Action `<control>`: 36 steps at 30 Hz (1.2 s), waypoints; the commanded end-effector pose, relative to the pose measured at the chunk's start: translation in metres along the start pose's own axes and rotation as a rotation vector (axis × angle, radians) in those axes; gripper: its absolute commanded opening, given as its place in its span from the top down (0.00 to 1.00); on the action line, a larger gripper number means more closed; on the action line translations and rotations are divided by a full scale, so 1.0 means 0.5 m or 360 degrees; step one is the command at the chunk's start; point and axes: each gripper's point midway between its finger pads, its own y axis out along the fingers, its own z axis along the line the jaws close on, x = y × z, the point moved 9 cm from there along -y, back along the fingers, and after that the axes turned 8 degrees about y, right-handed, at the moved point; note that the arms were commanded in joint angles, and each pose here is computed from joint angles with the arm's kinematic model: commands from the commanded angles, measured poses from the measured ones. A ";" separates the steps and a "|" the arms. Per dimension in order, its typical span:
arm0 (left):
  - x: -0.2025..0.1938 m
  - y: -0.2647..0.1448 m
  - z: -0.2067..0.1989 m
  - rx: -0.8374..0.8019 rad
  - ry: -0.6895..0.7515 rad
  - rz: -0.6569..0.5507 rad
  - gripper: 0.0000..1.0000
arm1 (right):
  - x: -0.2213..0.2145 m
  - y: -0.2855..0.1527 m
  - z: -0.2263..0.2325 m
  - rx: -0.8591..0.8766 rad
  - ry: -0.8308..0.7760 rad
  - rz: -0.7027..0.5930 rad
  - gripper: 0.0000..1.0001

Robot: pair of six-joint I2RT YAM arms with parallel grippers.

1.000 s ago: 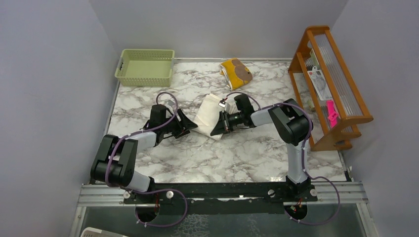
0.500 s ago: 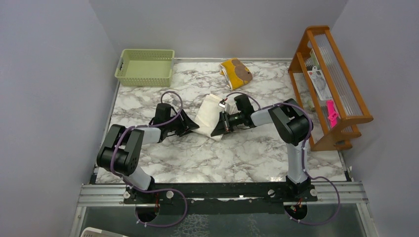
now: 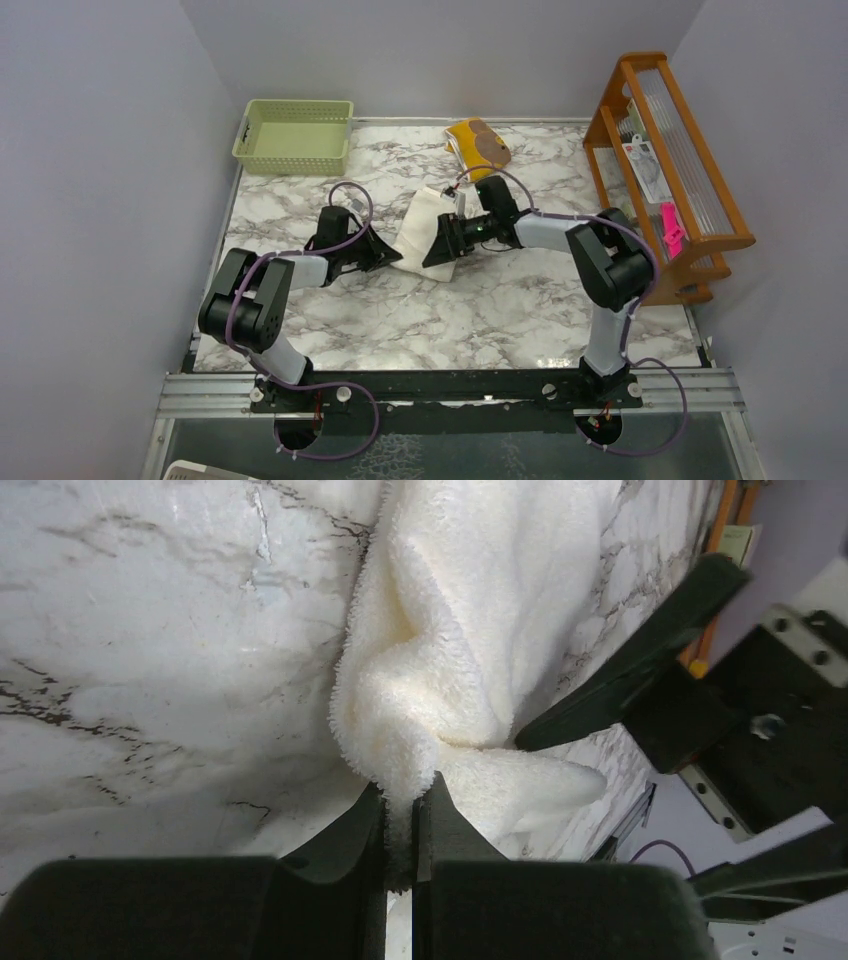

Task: Roll the towels
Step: Roll the towel at the center of the board.

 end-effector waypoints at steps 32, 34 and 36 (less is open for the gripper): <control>0.049 -0.007 -0.035 0.0075 0.0058 0.0047 1.00 | -0.039 0.081 0.089 -0.0918 -0.2117 -0.0153 0.32; 0.051 -0.008 -0.036 0.0074 0.0058 0.0050 1.00 | -0.039 0.089 0.078 -0.0929 -0.2085 -0.0129 0.34; 0.052 -0.009 -0.038 0.0067 0.0056 0.0055 1.00 | -0.038 0.096 0.067 -0.0955 -0.2046 -0.0098 0.37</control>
